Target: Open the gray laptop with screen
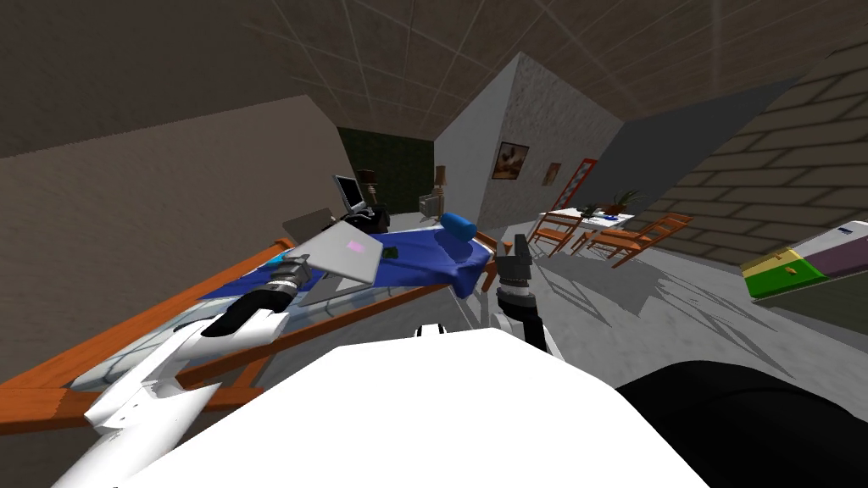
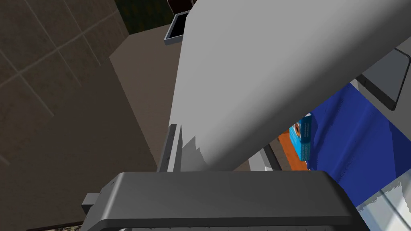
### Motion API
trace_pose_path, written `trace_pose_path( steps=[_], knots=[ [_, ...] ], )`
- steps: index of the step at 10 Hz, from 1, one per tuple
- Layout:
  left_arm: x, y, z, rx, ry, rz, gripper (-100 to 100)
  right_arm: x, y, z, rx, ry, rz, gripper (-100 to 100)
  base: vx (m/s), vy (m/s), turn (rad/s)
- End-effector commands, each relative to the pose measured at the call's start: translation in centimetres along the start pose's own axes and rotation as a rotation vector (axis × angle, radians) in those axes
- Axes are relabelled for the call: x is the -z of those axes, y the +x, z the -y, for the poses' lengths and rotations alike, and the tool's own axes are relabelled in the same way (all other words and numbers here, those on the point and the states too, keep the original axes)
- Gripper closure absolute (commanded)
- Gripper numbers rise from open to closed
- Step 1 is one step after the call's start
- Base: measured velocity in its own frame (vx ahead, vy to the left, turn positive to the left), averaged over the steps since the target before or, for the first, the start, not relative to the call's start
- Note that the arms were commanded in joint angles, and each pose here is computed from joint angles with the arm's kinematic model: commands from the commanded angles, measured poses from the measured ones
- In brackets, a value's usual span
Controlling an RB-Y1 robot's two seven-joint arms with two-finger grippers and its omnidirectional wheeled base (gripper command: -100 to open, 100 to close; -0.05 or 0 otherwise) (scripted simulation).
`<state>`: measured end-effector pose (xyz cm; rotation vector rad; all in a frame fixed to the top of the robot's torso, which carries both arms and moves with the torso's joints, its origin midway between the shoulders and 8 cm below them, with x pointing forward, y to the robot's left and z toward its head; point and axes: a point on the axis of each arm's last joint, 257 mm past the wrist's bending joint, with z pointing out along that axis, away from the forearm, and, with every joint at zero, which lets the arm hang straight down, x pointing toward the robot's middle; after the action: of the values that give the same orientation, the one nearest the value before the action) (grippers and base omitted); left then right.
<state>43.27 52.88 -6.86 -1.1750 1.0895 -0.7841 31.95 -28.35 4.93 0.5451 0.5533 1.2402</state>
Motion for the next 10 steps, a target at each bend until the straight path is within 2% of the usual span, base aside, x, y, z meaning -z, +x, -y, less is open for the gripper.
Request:
trace_pose_path(
  steps=[1, 4, 5, 6, 7, 9, 10],
  knots=[
    [-0.2, 0.7, -1.4, 0.118, 0.003, -0.001, 100, 0.0, 0.0, 0.0, 0.0, 0.0, 0.0, 0, -0.029, 0.095, 0.009],
    [-0.6, 1.7, -3.0, 0.249, 0.002, -0.002, 100, 0.0, 0.0, 0.0, 0.0, 0.0, 0.0, 0, -0.038, 0.102, 0.008],
    [-0.6, 1.5, -2.9, 0.219, -0.003, -0.002, 100, 0.0, 0.0, 0.0, 0.0, 0.0, 0.0, 0, -0.014, 0.052, -0.006],
    [-0.8, 2.5, -4.7, 0.309, -0.006, -0.003, 100, 0.0, 0.0, 0.0, 0.0, 0.0, 0.0, 0, -0.039, 0.089, 0.012],
    [-0.8, 2.5, -4.8, 0.309, -0.007, -0.003, 100, 0.0, 0.0, 0.0, 0.0, 0.0, 0.0, 0, -0.044, 0.094, -0.003],
    [-1.0, 3.7, -6.5, 0.393, -0.009, -0.003, 100, 0.0, 0.0, 0.0, 0.0, 0.0, 0.0, 0, -0.03, 0.082, 0.003],
    [-0.6, 2.9, -5.0, 0.367, -0.012, -0.003, -100, 0.0, 0.0, 0.0, 0.0, 0.0, 0.0, 0, 0.003, 0.042, 0.012]
  ],
)
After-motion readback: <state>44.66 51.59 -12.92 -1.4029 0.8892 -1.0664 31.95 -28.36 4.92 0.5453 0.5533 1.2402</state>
